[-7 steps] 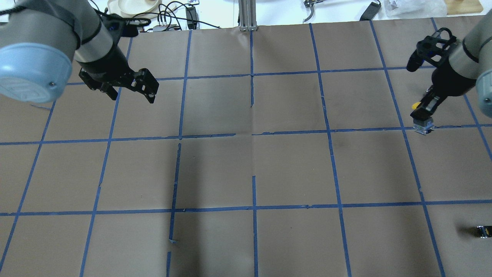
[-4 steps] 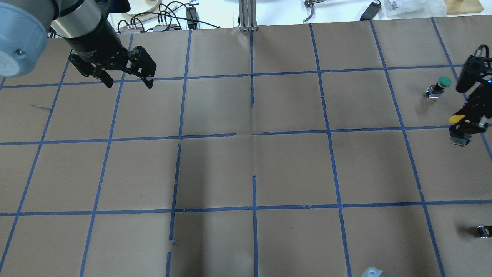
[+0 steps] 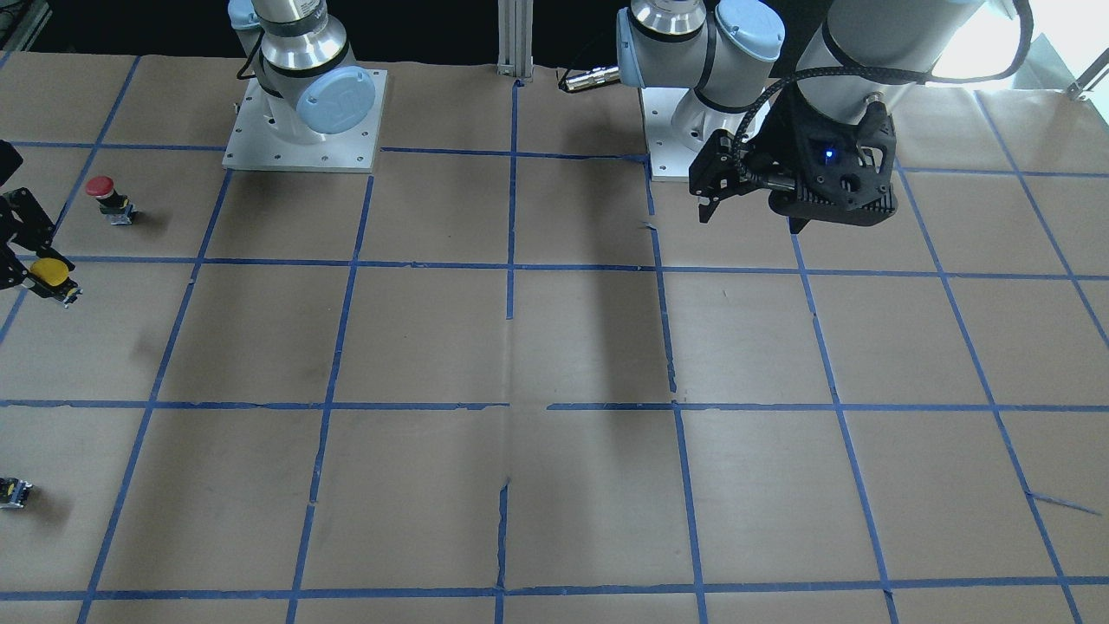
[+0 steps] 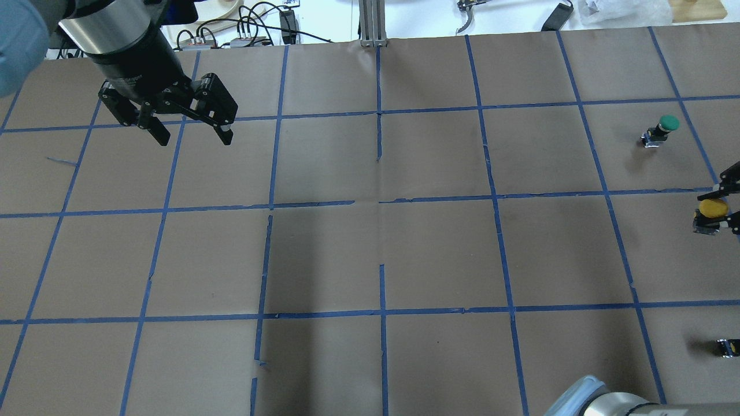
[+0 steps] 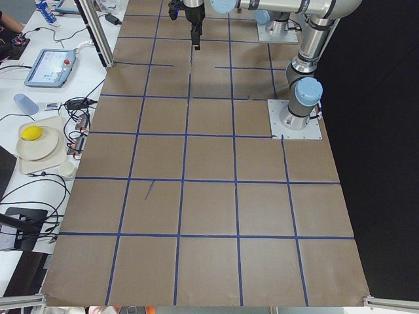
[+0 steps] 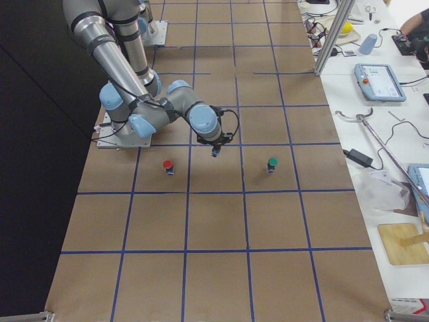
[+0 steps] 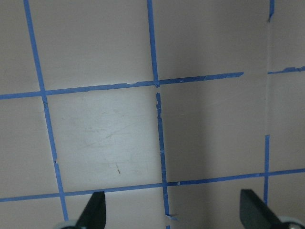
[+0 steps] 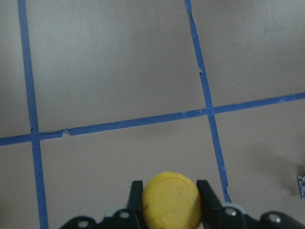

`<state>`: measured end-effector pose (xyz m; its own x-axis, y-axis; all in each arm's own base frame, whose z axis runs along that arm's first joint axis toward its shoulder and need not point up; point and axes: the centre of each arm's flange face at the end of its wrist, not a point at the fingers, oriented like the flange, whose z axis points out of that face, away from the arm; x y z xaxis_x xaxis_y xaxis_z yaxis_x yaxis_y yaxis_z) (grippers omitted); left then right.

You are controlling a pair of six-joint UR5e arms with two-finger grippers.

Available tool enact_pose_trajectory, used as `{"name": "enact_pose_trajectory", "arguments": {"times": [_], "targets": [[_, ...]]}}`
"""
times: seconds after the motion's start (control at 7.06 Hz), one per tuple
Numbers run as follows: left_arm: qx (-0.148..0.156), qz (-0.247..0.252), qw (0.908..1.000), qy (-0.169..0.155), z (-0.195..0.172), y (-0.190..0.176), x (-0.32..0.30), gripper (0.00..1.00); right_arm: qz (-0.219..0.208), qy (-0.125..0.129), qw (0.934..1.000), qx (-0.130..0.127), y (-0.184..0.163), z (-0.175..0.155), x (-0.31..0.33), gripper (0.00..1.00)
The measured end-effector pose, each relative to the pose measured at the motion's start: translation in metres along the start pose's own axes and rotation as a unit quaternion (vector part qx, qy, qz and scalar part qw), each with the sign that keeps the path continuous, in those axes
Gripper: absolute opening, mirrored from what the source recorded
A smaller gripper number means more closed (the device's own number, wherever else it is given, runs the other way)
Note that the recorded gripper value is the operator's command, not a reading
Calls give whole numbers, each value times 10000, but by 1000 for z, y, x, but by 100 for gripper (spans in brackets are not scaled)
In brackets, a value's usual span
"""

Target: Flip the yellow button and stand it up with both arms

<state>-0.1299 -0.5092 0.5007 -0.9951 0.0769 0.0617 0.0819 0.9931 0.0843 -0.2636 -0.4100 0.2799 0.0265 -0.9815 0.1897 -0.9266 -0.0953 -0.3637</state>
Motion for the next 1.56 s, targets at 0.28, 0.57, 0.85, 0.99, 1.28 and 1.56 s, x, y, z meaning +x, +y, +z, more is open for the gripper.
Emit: {"name": "enact_pose_trajectory", "arguments": {"times": [0.28, 0.57, 0.85, 0.99, 1.28, 1.56], "targets": [[-8, 24, 10000, -84, 0, -2, -2, 100, -476, -22, 9978, 466, 33, 18, -3, 18], [35, 49, 9994, -328, -1, -5, -7, 100, -622, -75, 9954, 722, 64, 39, -3, 71], [50, 24, 9992, -390, -1, -6, -8, 100, -448, -132, 9955, 821, 76, 49, -9, 100], [49, 18, 9992, -404, -1, -6, -9, 100, -171, -205, 9966, 774, 78, 49, -10, 100], [61, 19, 9991, -422, -1, -6, -9, 100, 577, -418, 9964, 461, 75, 33, -6, 100], [77, 14, 9991, -423, -2, -6, -11, 100, 1067, -392, 9935, 72, 50, 0, 22, 100]]}}
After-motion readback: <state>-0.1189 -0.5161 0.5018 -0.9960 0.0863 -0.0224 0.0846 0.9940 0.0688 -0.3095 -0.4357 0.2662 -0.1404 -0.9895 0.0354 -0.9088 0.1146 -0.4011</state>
